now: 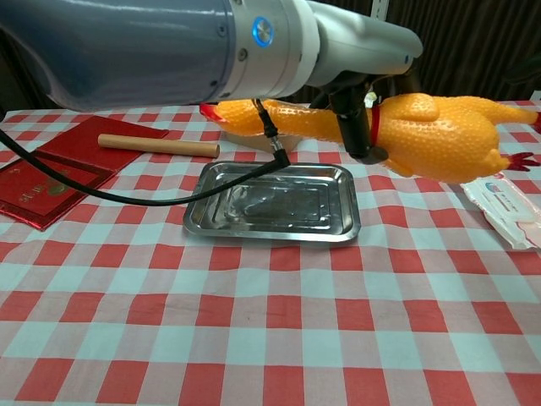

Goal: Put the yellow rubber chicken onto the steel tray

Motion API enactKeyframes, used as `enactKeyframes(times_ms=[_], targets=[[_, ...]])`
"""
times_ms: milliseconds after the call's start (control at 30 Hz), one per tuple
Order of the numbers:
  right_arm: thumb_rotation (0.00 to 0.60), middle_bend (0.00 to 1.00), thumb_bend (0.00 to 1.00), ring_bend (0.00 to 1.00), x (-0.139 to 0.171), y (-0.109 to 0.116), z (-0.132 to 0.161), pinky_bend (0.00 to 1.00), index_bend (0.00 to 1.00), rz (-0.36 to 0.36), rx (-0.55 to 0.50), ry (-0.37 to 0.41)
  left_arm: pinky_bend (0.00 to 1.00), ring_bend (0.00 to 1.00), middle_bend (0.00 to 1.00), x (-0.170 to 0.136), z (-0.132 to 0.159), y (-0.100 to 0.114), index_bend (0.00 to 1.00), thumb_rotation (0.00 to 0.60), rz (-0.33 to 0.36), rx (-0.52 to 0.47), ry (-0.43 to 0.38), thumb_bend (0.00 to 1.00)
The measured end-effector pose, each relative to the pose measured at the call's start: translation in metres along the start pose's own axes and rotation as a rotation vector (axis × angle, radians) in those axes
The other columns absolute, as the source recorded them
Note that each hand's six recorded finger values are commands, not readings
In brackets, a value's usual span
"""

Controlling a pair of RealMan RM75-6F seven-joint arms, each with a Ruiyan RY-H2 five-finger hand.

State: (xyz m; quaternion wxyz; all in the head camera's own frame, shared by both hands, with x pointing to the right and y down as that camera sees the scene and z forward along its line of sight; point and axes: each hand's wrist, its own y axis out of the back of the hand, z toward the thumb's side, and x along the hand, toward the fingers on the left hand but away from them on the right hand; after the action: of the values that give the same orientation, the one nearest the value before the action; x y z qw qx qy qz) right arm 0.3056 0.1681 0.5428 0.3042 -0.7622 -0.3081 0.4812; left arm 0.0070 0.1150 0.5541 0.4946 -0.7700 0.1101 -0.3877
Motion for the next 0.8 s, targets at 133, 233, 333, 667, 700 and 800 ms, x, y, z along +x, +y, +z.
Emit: enactKeyframes(times_ms=[133,233,333,667,700,800], targets=[[0.600,0.03,0.22,0.07,-0.005,-0.004,-0.001,0.21,0.00,0.004,0.001,-0.009,0.66,0.52,0.59,0.003,0.012,-0.002,0.53,0.600,-0.001,0.007,0.007,0.51],[0.600,0.03,0.22,0.07,-0.008,-0.006,-0.002,0.21,0.00,0.008,0.000,-0.012,0.67,0.52,0.60,0.005,0.017,-0.004,0.54,0.600,-0.004,0.013,0.013,0.51],[0.600,0.03,0.22,0.07,-0.009,-0.007,-0.001,0.21,0.00,0.011,-0.004,-0.010,0.67,0.52,0.60,0.007,0.020,-0.005,0.54,0.600,0.003,0.020,0.023,0.51],[0.600,0.03,0.22,0.07,-0.009,-0.013,0.003,0.21,0.00,0.038,-0.032,0.006,0.68,0.53,0.60,0.014,0.040,-0.008,0.54,0.600,0.048,0.019,0.064,0.51],[0.600,0.03,0.22,0.07,-0.009,-0.013,0.003,0.21,0.00,0.040,-0.037,0.007,0.68,0.53,0.60,0.014,0.041,-0.009,0.54,0.600,0.053,0.020,0.065,0.51],[0.600,0.03,0.22,0.07,-0.007,-0.014,0.004,0.21,0.00,0.046,-0.047,0.015,0.68,0.53,0.60,0.017,0.045,-0.010,0.54,0.600,0.065,0.023,0.071,0.51]])
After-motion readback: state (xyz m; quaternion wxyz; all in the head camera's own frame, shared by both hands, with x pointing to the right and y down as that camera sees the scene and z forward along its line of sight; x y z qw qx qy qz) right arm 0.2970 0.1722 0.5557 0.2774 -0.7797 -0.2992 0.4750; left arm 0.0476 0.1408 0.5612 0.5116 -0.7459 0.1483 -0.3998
